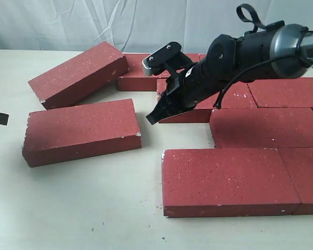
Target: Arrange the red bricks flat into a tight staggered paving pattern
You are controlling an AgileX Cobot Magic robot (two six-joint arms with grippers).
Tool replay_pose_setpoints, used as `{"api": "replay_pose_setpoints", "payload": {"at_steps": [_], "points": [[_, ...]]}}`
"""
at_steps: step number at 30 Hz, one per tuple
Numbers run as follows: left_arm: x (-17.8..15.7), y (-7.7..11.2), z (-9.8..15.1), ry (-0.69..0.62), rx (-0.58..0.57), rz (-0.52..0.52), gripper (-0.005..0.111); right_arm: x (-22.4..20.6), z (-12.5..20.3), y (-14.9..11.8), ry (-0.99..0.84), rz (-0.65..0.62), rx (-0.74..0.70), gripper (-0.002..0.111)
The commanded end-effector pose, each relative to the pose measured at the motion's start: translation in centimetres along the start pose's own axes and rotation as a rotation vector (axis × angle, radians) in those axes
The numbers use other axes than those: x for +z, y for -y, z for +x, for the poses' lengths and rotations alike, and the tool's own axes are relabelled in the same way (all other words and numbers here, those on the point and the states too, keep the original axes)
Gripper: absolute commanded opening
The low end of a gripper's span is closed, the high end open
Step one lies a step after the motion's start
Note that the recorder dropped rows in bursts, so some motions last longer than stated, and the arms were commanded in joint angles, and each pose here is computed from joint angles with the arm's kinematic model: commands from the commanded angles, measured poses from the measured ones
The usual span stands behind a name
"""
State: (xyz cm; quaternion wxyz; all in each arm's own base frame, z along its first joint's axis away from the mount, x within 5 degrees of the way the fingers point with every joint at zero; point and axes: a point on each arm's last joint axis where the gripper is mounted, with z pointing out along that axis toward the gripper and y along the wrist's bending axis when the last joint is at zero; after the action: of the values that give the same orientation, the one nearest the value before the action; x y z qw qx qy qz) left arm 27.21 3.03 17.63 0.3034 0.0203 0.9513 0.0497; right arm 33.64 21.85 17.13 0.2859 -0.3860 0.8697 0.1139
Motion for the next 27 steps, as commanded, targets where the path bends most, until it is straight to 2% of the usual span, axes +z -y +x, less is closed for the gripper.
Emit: {"api": "replay_pose_setpoints", "payload": {"at_steps": [1,5,9,12,16,19,27], "points": [[1.9,0.0,0.0,-0.065,-0.070,0.017,0.000,1.3,0.0,0.6,0.017,0.030,-0.008,-0.001],[3.2,0.1,0.3,-0.151,-0.081,0.027,0.000,2.6,-0.2,0.8,0.000,0.016,0.003,-0.001],[3.4,0.2,-0.1,-0.131,-0.127,0.035,0.000,4.4,0.0,0.8,-0.022,0.007,0.000,-0.001],[3.3,0.9,-0.1,-0.144,-0.075,0.054,0.000,5.8,0.3,0.9,-0.044,0.000,0.002,-0.001],[3.2,2.9,0.0,-0.162,0.044,0.109,0.000,7.4,0.4,0.8,-0.072,-0.021,-0.001,-0.001],[3.2,3.6,-0.2,-0.146,0.058,0.127,0.000,7.9,0.4,0.6,-0.072,-0.025,0.008,-0.001],[3.1,3.6,-0.6,-0.132,0.048,0.127,0.000,8.1,-0.2,-1.0,-0.054,-0.046,-0.005,-0.001]]}}
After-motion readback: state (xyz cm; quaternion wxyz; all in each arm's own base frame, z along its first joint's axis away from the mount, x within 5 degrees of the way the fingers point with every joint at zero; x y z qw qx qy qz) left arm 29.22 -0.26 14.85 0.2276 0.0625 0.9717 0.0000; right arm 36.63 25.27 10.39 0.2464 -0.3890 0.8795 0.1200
